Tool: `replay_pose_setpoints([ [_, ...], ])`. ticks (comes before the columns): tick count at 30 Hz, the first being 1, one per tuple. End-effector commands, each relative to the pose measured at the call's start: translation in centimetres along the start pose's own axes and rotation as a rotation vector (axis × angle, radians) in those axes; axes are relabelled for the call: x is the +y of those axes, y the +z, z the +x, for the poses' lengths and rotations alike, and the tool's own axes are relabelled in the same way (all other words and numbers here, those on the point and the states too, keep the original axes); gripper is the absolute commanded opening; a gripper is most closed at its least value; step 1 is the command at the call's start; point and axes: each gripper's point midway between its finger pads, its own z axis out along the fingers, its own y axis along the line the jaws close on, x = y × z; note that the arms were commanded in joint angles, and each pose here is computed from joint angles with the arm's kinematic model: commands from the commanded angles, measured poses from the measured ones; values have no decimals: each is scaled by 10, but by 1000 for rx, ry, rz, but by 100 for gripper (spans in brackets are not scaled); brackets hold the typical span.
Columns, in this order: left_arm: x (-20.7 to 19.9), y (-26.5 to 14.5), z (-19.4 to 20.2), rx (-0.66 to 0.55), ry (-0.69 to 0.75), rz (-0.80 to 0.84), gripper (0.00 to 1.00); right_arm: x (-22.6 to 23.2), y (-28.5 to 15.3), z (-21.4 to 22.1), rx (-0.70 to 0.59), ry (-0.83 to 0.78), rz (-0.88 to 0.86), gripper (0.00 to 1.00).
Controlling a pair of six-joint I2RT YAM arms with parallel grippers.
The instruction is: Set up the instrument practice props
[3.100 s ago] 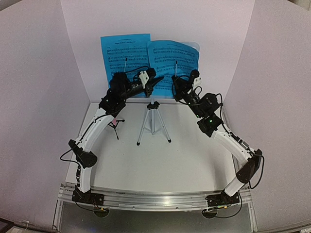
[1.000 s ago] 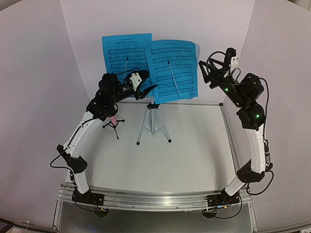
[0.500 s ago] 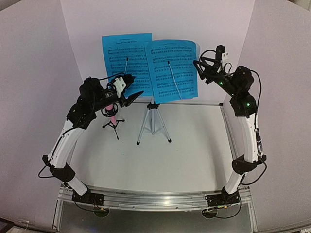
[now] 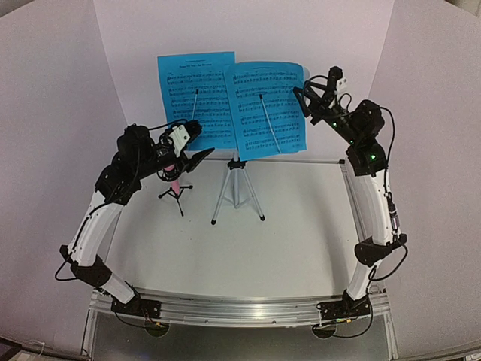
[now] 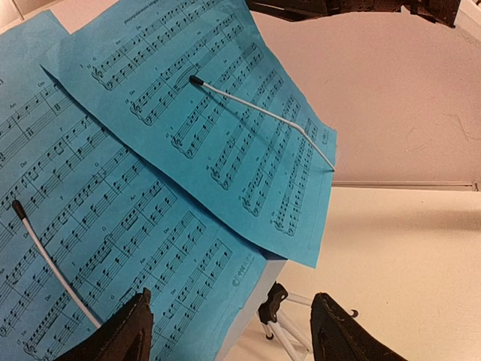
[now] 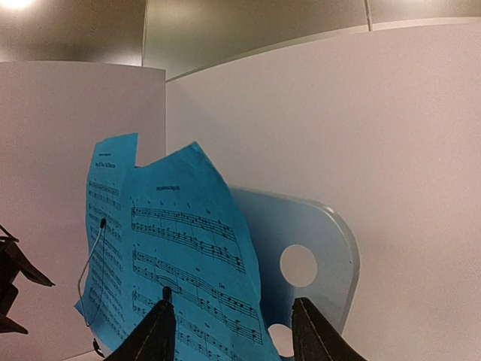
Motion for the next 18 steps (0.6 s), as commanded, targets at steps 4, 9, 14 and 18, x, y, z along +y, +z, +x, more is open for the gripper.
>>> replay_pose_setpoints([
  [4,3,-22,-5,10,-16,-25,72,-2,4,-10,-55,-51,-14,45],
  [9,4,-22,-7,5,-15,-26,72,-3,6,-2,-39,-29,-19,25],
  [14,5,-22,-9,-2,-13,-28,72,-8,6,0,-42,-28,9,8],
  [18,4,-22,-8,1,-12,-24,72,-12,4,-9,-77,-31,34,3],
])
